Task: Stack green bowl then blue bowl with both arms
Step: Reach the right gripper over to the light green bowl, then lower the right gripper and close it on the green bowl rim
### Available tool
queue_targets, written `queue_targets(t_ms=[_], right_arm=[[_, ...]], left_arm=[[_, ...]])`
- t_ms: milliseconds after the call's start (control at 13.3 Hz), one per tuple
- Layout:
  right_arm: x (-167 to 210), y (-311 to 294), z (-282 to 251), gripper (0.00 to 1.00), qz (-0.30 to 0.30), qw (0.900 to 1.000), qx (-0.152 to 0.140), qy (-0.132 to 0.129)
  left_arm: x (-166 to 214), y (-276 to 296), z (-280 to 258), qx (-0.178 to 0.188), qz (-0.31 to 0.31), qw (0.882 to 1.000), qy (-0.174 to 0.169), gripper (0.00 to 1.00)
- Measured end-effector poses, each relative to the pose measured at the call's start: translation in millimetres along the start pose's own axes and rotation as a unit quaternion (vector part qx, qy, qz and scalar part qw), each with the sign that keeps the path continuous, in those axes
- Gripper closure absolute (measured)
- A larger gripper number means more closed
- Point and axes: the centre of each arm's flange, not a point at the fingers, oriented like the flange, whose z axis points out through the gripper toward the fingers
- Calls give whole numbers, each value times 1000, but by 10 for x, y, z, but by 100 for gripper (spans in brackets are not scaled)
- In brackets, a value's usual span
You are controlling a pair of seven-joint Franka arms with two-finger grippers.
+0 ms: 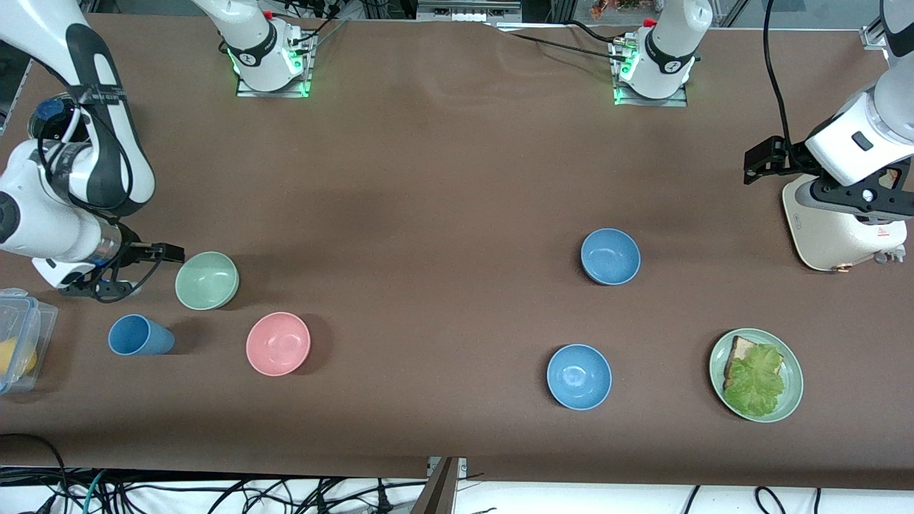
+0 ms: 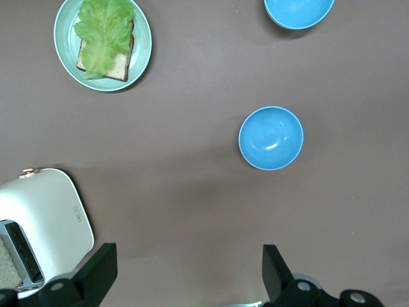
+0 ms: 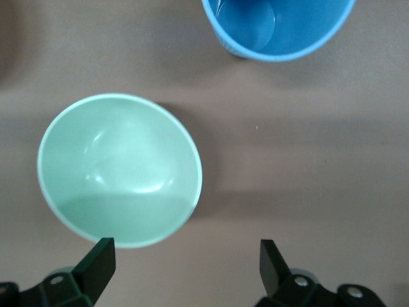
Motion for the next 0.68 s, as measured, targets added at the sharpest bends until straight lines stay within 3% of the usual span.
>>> queue_targets(t_ms=[679], right_arm=[[104, 136, 486, 0, 6, 1000, -4, 19]], left_arm=[[-1, -14, 0, 0, -1, 1000, 0, 0]])
